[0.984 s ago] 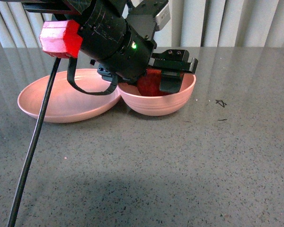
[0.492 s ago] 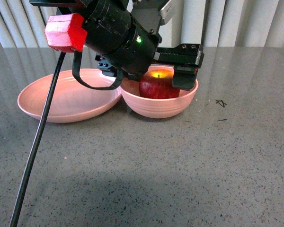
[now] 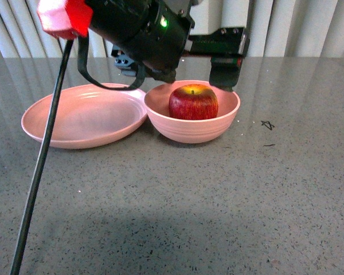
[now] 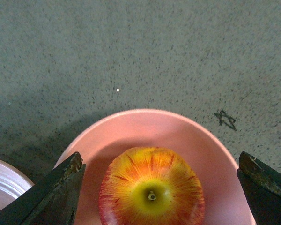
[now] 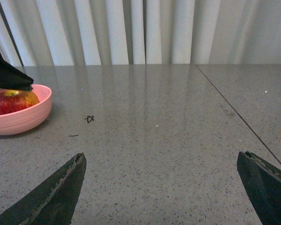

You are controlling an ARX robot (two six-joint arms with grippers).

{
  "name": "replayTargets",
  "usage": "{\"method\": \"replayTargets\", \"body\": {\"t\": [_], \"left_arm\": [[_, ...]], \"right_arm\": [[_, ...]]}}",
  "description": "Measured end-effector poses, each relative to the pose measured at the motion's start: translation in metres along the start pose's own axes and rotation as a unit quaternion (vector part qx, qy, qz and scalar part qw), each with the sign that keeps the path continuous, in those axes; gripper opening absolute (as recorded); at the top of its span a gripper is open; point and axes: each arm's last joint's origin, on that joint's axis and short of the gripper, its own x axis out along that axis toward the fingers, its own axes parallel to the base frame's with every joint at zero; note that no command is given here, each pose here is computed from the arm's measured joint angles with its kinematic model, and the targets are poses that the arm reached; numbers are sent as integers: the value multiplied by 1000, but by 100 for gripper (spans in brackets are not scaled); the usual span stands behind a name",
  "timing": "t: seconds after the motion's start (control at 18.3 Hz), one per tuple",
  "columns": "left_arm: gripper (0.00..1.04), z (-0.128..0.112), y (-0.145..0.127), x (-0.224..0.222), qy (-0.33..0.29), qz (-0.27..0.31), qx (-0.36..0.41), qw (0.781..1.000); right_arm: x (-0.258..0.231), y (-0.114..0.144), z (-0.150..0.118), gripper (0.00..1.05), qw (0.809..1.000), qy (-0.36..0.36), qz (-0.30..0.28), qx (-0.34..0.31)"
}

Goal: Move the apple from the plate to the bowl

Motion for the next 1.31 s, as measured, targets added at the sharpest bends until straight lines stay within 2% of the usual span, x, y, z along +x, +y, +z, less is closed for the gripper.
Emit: {"method": "replayTargets", "body": {"t": [0.33, 0.55, 0.77, 0.87, 0.93, 0.98, 1.04, 1.15, 1.2, 1.31], "left_arm": [[98, 26, 0, -31, -63, 1, 4, 998], [98, 46, 13, -80, -160, 25, -5, 987], [98, 46, 29, -113, -219, 75, -11, 973], [98, 31, 44, -155, -254, 130, -16, 958], [93, 11, 52, -198, -291, 198, -22, 936], [57, -68, 56, -234, -303, 289, -48, 907], [32, -108, 51, -231, -297, 284, -47, 911], [7, -142, 48, -227, -282, 279, -49, 917], [1, -150, 51, -231, -286, 276, -47, 916], [1, -158, 52, -234, -289, 286, -49, 912]], "right_arm": [[0, 0, 0, 98, 1000, 0, 0, 0], [0, 0, 0, 98, 1000, 0, 0, 0], [0, 0, 0, 98, 1000, 0, 0, 0], [0, 0, 0, 98, 1000, 0, 0, 0], [0, 0, 0, 98, 1000, 0, 0, 0], [0, 0, 0, 98, 1000, 0, 0, 0], [0, 0, 0, 98, 1000, 0, 0, 0], [0, 0, 0, 98, 1000, 0, 0, 0], [0, 0, 0, 98, 1000, 0, 0, 0], [0, 0, 0, 98, 1000, 0, 0, 0]]}}
